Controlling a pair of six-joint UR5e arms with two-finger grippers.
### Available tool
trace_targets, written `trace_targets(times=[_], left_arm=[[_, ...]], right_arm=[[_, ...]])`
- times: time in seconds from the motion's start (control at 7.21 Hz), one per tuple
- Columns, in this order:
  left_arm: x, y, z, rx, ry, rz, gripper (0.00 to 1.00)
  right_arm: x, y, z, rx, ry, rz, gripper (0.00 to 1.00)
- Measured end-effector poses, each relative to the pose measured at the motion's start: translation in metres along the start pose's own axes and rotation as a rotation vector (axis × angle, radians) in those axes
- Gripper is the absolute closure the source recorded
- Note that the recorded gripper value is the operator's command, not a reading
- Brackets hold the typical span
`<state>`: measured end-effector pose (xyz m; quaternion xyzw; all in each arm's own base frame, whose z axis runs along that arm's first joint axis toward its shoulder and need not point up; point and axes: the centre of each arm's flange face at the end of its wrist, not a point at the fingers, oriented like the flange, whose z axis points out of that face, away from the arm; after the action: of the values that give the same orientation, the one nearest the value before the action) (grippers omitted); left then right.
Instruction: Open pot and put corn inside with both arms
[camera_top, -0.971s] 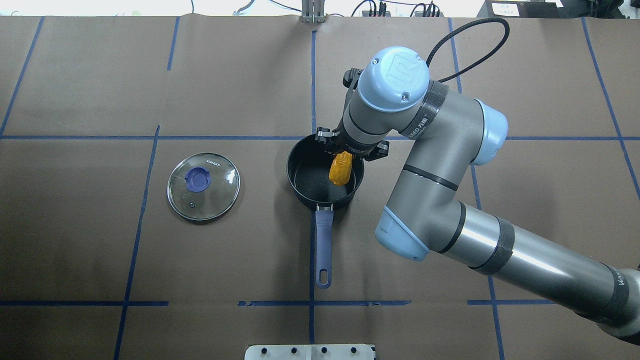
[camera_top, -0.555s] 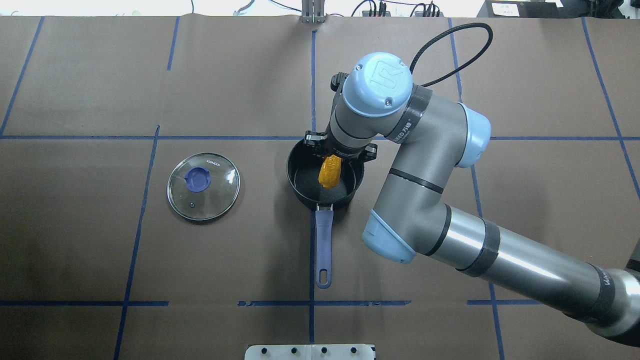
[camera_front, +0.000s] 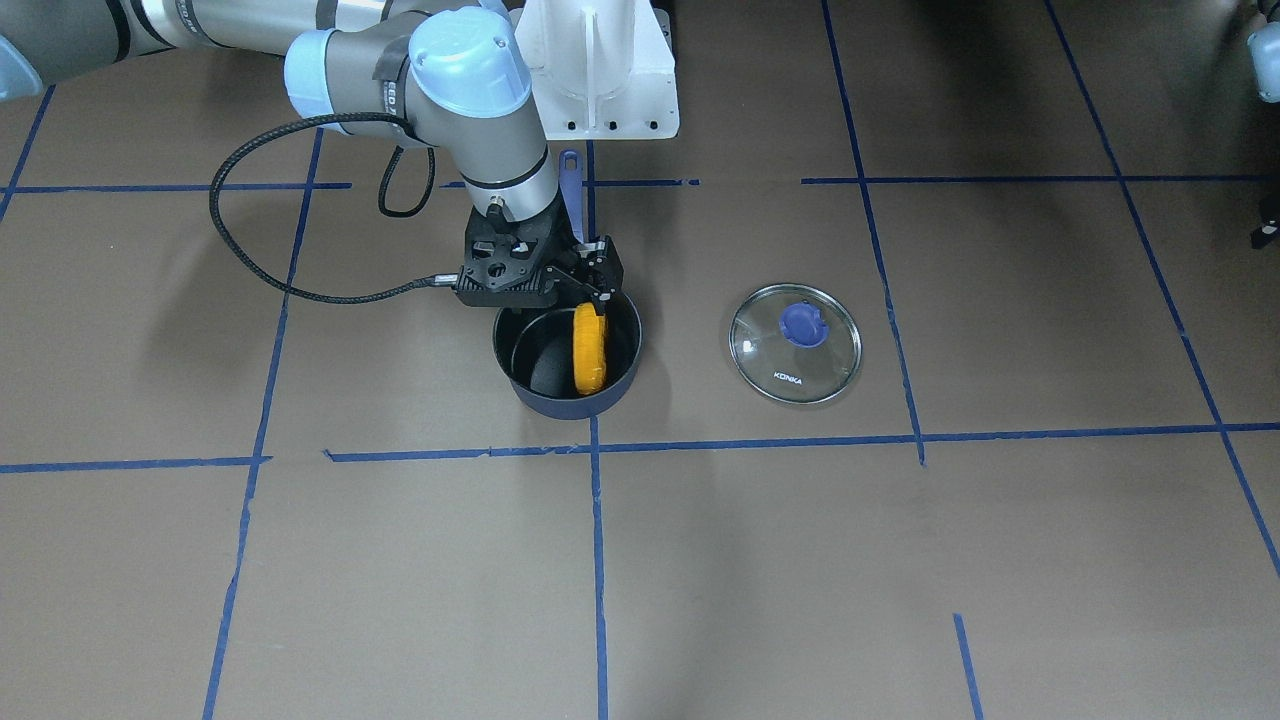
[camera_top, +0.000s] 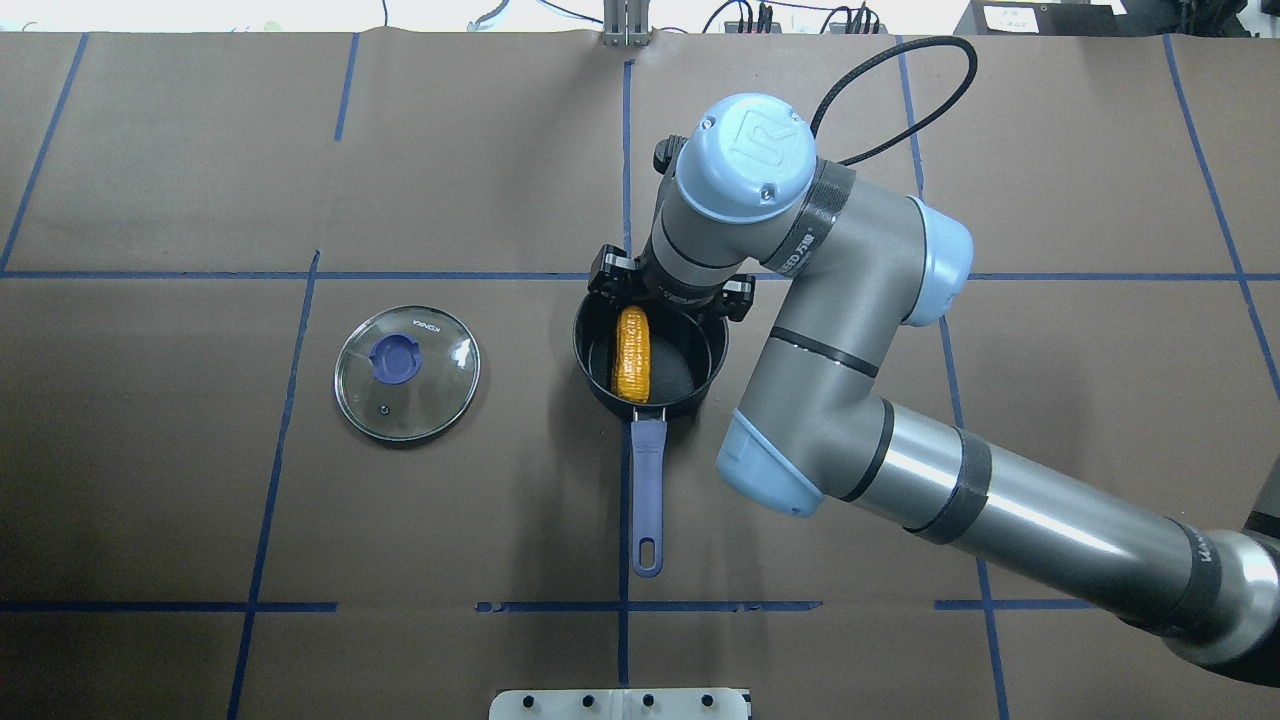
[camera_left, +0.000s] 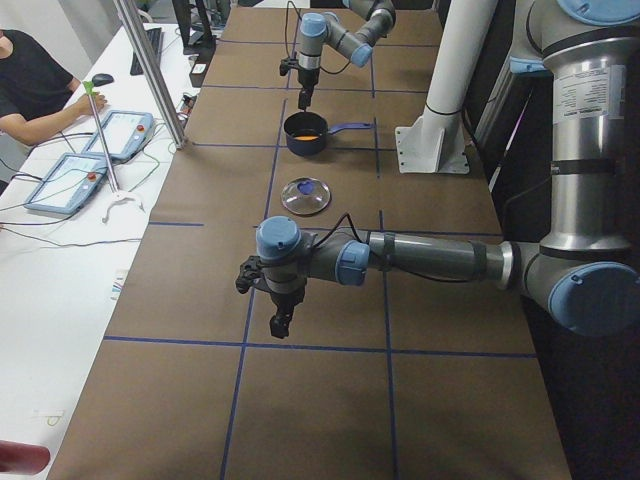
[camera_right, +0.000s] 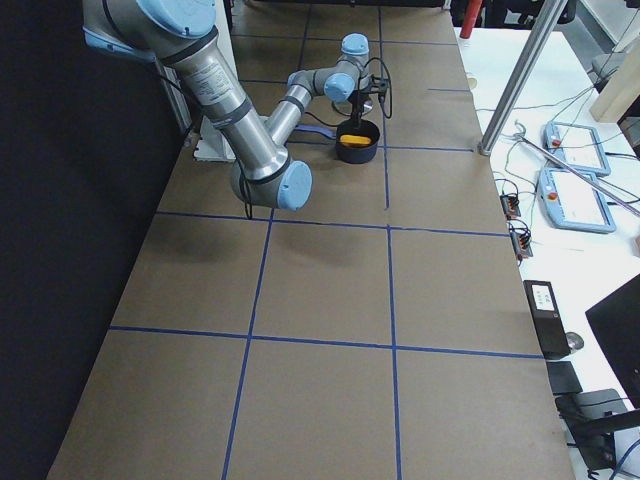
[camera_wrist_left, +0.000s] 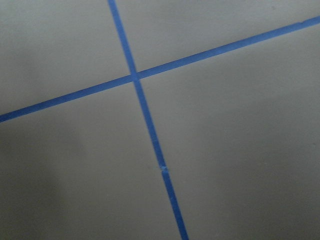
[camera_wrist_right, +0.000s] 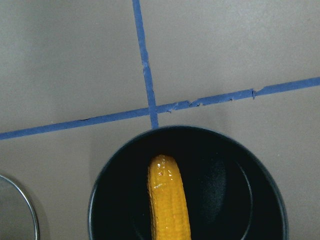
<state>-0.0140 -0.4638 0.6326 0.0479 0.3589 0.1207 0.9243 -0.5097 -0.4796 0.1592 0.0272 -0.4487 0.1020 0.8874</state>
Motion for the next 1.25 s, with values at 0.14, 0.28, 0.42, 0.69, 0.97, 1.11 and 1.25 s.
trace_targets(times=[0.14, 0.28, 0.42, 0.69, 0.97, 1.11, 1.25], left_arm=[[-0.015, 0.005, 0.001, -0.003, -0.002, -0.032, 0.0], [-0.024, 0.006, 0.0, -0.002, -0.004, -0.052, 0.0], [-0.031, 0.008, -0.002, -0.006, 0.006, -0.079, 0.0], [-0.035, 0.006, -0.007, -0.032, 0.054, -0.114, 0.0], [-0.039, 0.006, -0.01, -0.038, 0.069, -0.116, 0.0], [-0.041, 0.006, -0.011, -0.036, 0.07, -0.117, 0.0], [-0.042, 0.007, -0.012, -0.033, 0.07, -0.117, 0.0]], right_arm=[[0.019, -0.015, -0.01, 0.001, -0.001, -0.003, 0.0], [0.056, -0.031, -0.023, -0.004, 0.001, -0.035, 0.0], [0.104, -0.052, -0.037, -0.013, 0.009, -0.09, 0.0], [0.213, -0.104, -0.063, -0.043, 0.036, -0.2, 0.0], [0.334, -0.148, -0.085, -0.07, 0.072, -0.292, 0.0], [0.395, -0.168, -0.092, -0.087, 0.085, -0.324, 0.0], [0.453, -0.182, -0.097, -0.104, 0.099, -0.349, 0.0]])
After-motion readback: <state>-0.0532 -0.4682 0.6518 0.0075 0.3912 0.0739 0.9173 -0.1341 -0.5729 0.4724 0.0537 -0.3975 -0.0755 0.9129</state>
